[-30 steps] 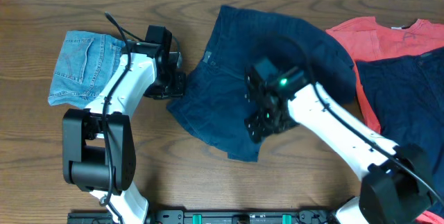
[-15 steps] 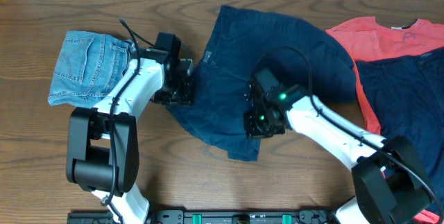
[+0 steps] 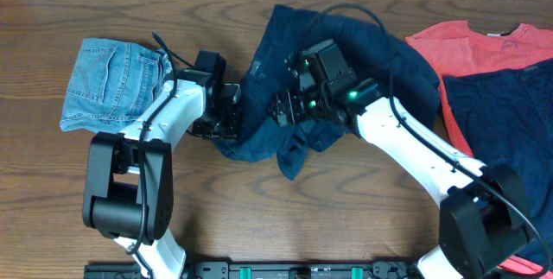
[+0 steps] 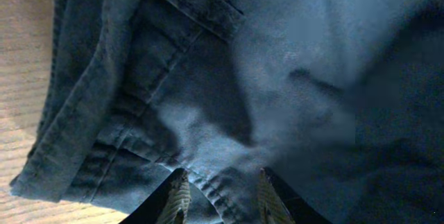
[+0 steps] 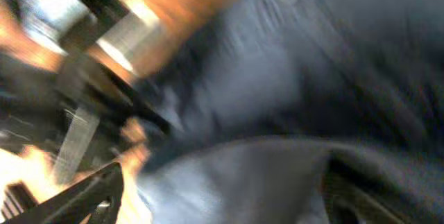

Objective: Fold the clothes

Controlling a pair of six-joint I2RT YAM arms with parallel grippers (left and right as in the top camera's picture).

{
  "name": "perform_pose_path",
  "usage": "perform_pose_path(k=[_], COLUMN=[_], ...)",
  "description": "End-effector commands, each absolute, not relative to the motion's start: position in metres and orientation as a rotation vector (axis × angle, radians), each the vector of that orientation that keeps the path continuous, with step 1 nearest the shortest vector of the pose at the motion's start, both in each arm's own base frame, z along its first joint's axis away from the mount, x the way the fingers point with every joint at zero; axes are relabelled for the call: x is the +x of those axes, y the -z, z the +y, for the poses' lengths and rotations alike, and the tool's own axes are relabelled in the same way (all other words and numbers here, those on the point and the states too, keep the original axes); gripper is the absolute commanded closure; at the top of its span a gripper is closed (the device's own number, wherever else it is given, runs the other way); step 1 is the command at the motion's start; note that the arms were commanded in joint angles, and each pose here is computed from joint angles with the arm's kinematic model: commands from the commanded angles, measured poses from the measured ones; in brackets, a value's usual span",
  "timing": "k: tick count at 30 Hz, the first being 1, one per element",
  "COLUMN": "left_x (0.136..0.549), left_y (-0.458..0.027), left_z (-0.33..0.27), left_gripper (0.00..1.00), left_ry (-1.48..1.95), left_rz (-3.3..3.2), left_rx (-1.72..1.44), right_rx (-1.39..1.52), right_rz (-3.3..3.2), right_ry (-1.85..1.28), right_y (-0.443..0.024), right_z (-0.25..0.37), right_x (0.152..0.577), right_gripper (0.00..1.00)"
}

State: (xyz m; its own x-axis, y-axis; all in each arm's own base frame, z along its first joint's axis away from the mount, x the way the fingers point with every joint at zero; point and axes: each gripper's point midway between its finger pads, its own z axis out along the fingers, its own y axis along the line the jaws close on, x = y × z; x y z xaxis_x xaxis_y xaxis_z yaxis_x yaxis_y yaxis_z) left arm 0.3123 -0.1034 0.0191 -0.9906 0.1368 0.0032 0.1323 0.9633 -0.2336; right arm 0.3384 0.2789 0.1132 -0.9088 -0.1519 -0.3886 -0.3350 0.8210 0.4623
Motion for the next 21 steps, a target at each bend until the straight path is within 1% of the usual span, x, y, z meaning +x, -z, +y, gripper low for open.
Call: perform_pose_path(k=[1, 7, 9, 13, 14, 15, 16, 18, 19, 21], left_x=[0.311, 0.311, 0.312, 0.315, 0.316, 0.316, 0.316, 0.316, 0.316, 0.316], left_y=[-0.017, -0.017, -0.017, -0.017, -0.017, -0.017, -0.017, -0.017, -0.017, -0.017], left_z=[-0.105, -0.105, -0.105, -0.106, -0.106, -0.106, -0.106, -0.106, -0.106, -0.106], left_gripper=[0.66, 0.65, 0.65, 0.65, 0.65, 0.65, 0.65, 0.65, 0.65, 0.65], left_ry=[-0.382, -0.383, -0.384, -0.389, -0.389, -0.390, -0.390, -0.390, -0.390, -0.390], left_rz=[-3.083, -3.085, -3.090, -3.101, -3.104, -3.105, -3.105, -3.104, -3.104, -3.104], left_rx=[-0.228, -0.229, -0.230, -0.233, -0.234, -0.234, -0.234, -0.234, -0.234, -0.234], right_rx=[-0.376, -0.621, -0.687, -0.707, -0.674, -0.610, -0.509, -0.291, -0.211, -0.202], right_rz=[2.766, 2.986, 3.028, 3.020, 3.006, 2.997, 2.978, 2.888, 2.801, 2.604], right_ry=[-0.692, -0.577, -0.555, -0.554, -0.558, -0.555, -0.556, -0.598, -0.660, -0.765], right_y=[-0.100, -0.086, -0.084, -0.084, -0.084, -0.083, -0.083, -0.087, -0.092, -0.104], right_z=[0.256, 0.222, 0.216, 0.217, 0.220, 0.222, 0.225, 0.239, 0.251, 0.277], right_x=[0.326, 0.265, 0.252, 0.252, 0.257, 0.265, 0.276, 0.306, 0.325, 0.358], right_gripper=[0.13, 0.16, 0.18, 0.16, 0.17, 0.21, 0.37, 0.85, 0.96, 0.98])
